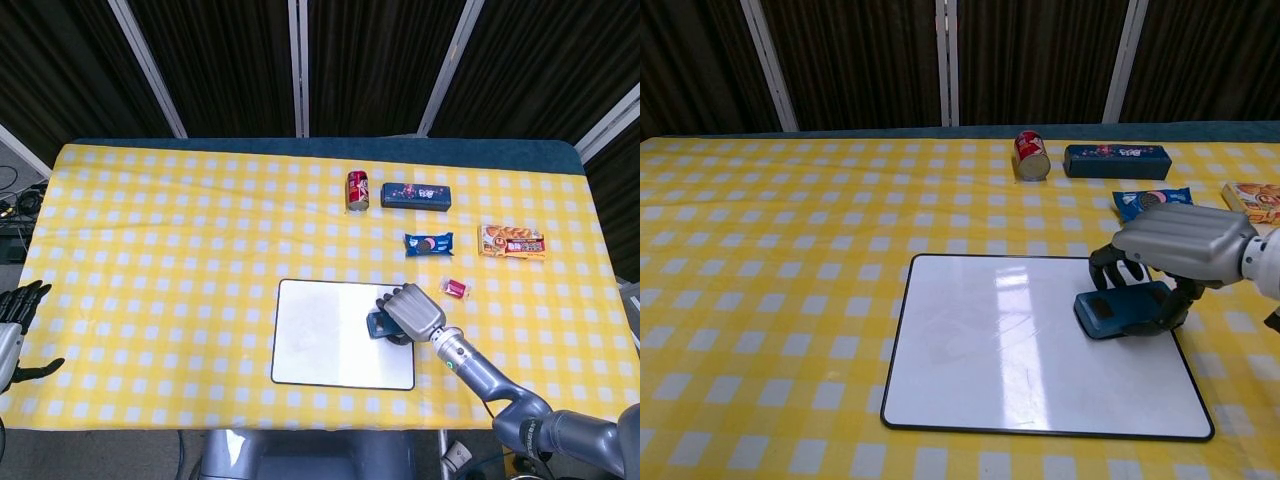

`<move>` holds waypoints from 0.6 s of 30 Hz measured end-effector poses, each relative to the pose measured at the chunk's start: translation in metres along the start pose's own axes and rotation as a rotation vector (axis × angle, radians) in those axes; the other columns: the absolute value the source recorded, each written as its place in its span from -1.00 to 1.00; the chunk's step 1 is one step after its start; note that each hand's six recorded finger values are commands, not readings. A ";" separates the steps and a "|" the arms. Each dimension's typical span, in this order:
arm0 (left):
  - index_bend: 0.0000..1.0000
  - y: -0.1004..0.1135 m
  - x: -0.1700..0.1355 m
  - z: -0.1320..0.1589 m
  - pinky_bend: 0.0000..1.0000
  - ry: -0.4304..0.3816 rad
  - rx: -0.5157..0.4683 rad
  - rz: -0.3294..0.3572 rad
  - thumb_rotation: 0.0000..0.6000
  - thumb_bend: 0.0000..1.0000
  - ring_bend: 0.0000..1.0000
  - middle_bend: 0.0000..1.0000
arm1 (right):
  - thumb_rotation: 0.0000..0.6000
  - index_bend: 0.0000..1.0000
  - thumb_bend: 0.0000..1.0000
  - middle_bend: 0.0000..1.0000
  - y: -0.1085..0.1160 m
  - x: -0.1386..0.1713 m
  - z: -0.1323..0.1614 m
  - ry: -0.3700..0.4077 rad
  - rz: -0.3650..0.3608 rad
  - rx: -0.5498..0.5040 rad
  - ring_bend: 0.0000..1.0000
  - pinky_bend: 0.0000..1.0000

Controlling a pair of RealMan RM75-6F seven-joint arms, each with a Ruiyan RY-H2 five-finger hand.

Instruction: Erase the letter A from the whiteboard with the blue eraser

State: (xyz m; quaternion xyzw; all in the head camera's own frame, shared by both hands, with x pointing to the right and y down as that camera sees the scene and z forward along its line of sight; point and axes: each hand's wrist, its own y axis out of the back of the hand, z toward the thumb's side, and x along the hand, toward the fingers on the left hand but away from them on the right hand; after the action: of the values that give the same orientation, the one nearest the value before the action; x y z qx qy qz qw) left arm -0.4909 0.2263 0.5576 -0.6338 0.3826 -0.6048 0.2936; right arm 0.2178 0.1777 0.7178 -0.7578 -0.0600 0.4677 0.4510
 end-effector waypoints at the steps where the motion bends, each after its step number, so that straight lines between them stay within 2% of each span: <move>1: -1.00 0.000 0.000 0.000 -1.00 0.000 0.000 -0.001 1.00 -1.00 -1.00 -1.00 | 1.00 0.21 -0.01 0.21 -0.001 0.003 0.005 0.016 0.008 -0.001 0.00 0.04; 10: -1.00 0.000 0.000 0.001 -1.00 -0.001 0.000 0.001 1.00 -1.00 -1.00 -1.00 | 1.00 0.22 -0.01 0.21 -0.010 0.029 0.049 0.165 0.066 0.029 0.00 0.04; 14: -1.00 0.001 0.000 0.000 -1.00 -0.001 -0.002 0.001 1.00 -1.00 -1.00 -1.00 | 1.00 0.22 -0.01 0.21 -0.005 0.026 0.047 0.157 0.050 0.031 0.00 0.04; 18: -1.00 0.001 0.000 0.000 -1.00 -0.001 -0.005 0.003 1.00 -1.00 -1.00 -1.00 | 1.00 0.22 -0.01 0.21 0.001 0.017 0.035 0.114 0.019 0.029 0.00 0.04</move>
State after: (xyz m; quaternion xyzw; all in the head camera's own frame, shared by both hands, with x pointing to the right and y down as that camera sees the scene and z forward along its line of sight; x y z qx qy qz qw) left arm -0.4913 0.2260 0.5563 -0.6343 0.3850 -0.6029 0.2932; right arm 0.2001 0.2079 0.6999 -0.7772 -0.0203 0.4286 0.4603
